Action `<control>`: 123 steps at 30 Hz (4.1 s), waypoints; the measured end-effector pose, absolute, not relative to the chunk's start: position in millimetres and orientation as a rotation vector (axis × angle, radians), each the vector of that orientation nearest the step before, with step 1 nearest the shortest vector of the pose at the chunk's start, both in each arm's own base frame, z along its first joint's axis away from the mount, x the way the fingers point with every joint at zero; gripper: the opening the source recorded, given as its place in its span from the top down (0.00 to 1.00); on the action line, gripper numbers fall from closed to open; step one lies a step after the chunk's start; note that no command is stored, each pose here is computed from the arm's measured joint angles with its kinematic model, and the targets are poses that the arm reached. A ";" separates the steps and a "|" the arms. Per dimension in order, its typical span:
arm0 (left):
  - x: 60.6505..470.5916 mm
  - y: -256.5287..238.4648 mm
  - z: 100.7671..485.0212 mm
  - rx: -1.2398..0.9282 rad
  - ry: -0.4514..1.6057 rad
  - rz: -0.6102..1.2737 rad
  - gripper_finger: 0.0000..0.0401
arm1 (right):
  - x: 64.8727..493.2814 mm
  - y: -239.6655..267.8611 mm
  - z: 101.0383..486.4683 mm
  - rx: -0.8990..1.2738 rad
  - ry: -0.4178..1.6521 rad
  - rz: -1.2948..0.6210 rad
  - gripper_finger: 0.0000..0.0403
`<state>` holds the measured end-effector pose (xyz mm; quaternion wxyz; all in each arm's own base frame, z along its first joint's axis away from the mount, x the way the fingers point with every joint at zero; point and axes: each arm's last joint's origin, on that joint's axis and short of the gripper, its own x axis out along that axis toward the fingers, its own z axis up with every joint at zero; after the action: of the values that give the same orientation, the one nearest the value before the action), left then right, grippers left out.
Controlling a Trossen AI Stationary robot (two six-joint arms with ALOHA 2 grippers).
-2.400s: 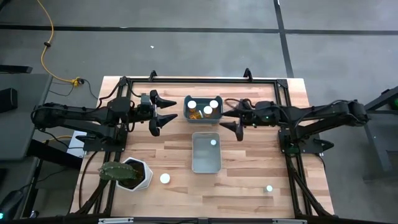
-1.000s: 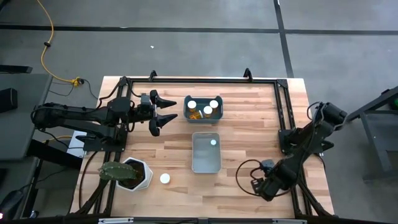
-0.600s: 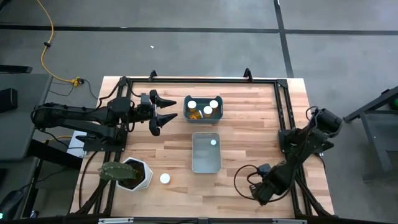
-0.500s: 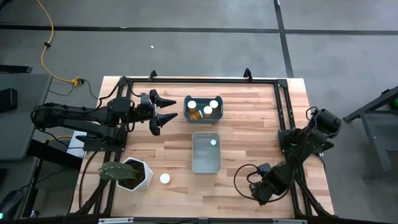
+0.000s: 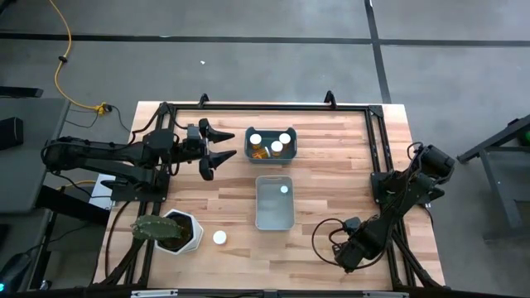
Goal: Pick and place medicine bottles into bin by pill shape (circle, oval)
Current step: Put the blue tablet bottle into the gray bin, then put the blue capsule bottle into the blue bin
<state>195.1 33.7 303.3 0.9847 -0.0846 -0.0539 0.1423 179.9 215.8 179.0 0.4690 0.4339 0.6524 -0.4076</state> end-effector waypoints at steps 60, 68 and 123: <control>195.6 31.6 303.4 -0.429 -0.131 0.200 0.33 | 323.5 2.2 331.6 0.085 0.927 0.216 0.75; 195.4 32.4 303.4 -0.343 -0.126 0.233 0.33 | 368.3 21.4 274.9 0.014 1.268 0.324 0.75; 195.7 32.2 299.6 -0.274 -0.078 0.231 0.33 | 278.8 26.3 243.9 0.363 0.972 -0.105 0.52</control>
<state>195.7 32.2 299.6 0.9833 -0.1361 -0.0386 0.1147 278.8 26.3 243.9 0.8671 0.1735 0.4642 -0.0500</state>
